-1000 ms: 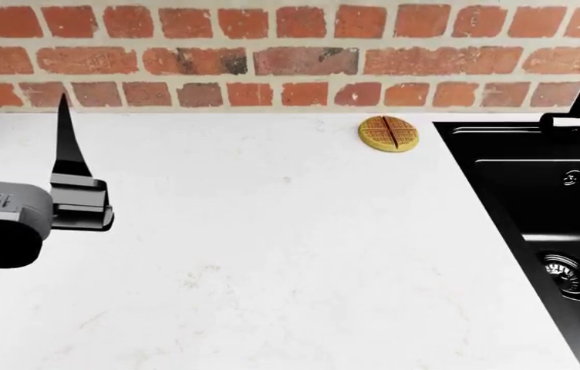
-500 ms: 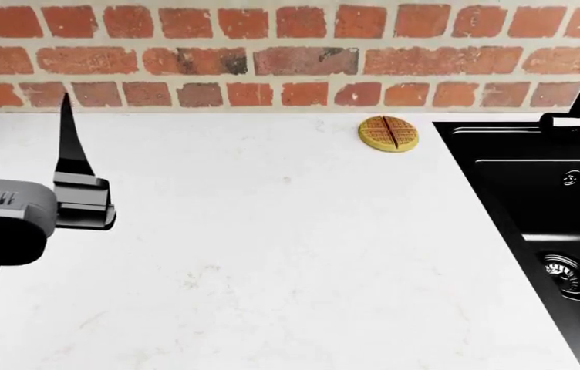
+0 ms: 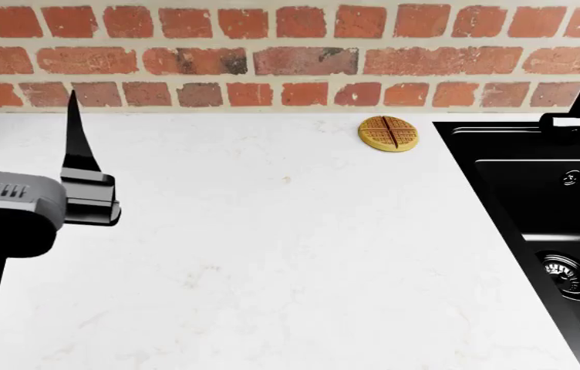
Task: Pick the salsa and jam from the counter and place them in the cabinets closest to them.
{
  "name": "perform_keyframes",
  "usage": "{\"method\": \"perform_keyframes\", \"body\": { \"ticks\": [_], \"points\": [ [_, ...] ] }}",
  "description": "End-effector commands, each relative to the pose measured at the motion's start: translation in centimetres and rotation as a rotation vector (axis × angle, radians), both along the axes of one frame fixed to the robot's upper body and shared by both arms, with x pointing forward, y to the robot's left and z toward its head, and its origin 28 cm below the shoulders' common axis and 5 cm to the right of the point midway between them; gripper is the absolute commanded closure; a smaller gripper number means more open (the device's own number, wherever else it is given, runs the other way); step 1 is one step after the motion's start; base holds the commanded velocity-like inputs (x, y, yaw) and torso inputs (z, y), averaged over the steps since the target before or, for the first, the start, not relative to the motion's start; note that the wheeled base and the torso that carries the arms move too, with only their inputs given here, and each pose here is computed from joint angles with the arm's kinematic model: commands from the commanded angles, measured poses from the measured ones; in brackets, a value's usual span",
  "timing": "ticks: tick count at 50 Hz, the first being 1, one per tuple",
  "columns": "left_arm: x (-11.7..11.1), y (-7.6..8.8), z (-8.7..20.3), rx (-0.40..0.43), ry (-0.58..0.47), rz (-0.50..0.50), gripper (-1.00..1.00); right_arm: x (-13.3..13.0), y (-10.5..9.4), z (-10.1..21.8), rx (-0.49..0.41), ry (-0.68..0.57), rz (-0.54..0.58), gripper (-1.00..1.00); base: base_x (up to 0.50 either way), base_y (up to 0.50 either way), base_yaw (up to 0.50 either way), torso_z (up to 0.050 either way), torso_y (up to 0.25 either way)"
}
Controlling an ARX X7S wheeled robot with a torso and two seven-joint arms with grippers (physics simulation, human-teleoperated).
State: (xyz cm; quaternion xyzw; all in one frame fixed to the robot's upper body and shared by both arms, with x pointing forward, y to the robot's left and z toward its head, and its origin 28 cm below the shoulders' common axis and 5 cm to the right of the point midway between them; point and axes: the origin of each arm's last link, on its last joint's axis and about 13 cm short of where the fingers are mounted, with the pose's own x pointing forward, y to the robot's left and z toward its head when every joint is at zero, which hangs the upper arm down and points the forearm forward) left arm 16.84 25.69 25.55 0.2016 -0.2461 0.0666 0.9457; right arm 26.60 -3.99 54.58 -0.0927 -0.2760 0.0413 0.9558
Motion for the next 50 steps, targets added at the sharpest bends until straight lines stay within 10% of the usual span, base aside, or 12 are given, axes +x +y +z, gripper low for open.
{"method": "perform_keyframes", "body": {
  "ticks": [1, 8, 23, 50],
  "points": [
    [0.1, 0.0, 0.1, 0.008, 0.005, 0.004, -1.00, -5.1, -2.1, -6.9, -0.179, 0.049, -0.104, -1.00, 0.00, 0.00, 0.00, 0.000, 0.000],
    [-0.1, 0.0, 0.2, 0.015, 0.005, 0.008, -1.00, -8.7, -3.7, -12.4, -0.224, 0.186, -0.177, -1.00, 0.00, 0.00, 0.00, 0.000, 0.000],
    [-0.3, 0.0, 0.1, 0.014, 0.015, 0.008, -1.00, -10.8, -7.1, -21.6, -0.013, 0.368, -0.222, -1.00, 0.00, 0.00, 0.00, 0.000, 0.000],
    [0.6, 0.0, -2.1, -0.008, 0.077, 0.001, -1.00, -7.9, -7.4, -34.3, 0.102, 0.665, -0.147, -1.00, 0.00, 0.00, 0.00, 0.000, 0.000]
  ]
}}
